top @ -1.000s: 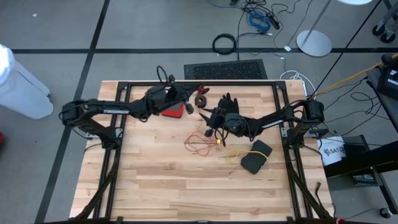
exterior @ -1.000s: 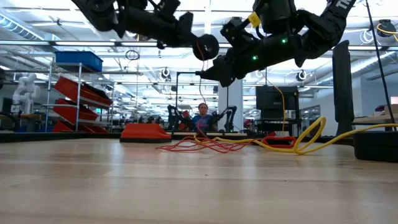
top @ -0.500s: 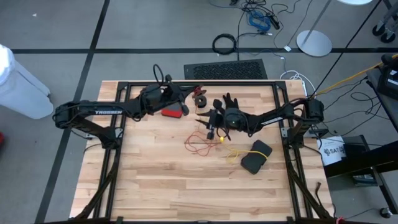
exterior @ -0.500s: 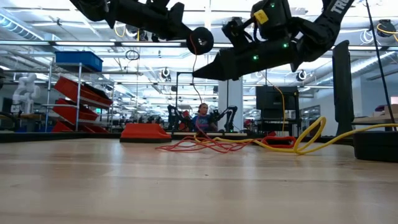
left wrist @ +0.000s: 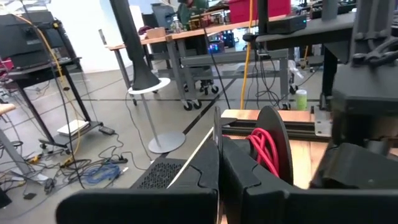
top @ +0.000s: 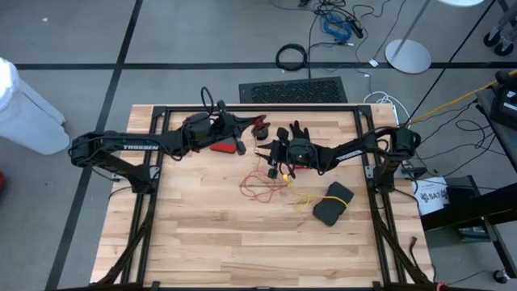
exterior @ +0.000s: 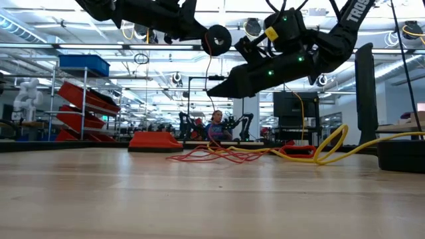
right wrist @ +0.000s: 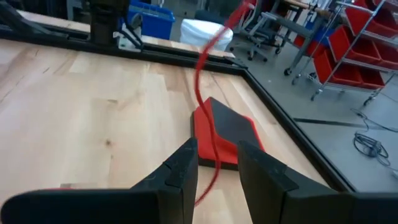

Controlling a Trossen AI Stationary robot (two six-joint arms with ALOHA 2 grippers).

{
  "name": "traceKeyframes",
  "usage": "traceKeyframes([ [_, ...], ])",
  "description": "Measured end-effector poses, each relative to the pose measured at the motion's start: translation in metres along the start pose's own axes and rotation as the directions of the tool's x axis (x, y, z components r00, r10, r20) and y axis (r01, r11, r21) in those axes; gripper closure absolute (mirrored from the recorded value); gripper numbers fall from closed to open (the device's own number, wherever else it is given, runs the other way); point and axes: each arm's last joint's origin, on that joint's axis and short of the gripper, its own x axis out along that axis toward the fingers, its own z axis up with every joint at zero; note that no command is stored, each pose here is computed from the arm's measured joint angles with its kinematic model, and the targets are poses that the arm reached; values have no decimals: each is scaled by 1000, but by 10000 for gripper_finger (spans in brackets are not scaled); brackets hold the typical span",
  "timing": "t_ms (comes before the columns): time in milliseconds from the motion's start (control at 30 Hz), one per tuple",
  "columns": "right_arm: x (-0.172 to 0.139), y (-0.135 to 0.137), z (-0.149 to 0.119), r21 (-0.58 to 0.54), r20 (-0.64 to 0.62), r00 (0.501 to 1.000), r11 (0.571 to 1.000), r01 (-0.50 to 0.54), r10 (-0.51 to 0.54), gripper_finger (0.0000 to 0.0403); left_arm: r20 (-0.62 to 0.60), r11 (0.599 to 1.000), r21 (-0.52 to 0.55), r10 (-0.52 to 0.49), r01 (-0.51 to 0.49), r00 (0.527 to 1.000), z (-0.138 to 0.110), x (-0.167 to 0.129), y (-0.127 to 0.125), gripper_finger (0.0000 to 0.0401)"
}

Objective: Coil cords
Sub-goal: Coil the red wire onto spool

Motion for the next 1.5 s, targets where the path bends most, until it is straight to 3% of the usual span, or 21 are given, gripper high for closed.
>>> traceKeyframes([
  [733, 0, 0, 1, 1, 12, 1000, 1000, 2, -2, 305, 65, 998, -27, -61, 63, 996, 8, -3, -13, 401],
  [900, 0, 0, 1, 0, 14, 1000, 1000, -8, 8, 330, 66, 997, -27, -67, 69, 996, 8, -3, -13, 401],
  [1133, 0, 1, 0, -2, 13, 1000, 1000, -20, 20, 397, 43, 995, -17, -94, 95, 995, 5, -3, -14, 401],
  [1500, 3, -21, -10, 93, -65, 996, 993, 71, -65, 402, -18, 973, -14, -229, 229, 973, -2, -4, -20, 401],
])
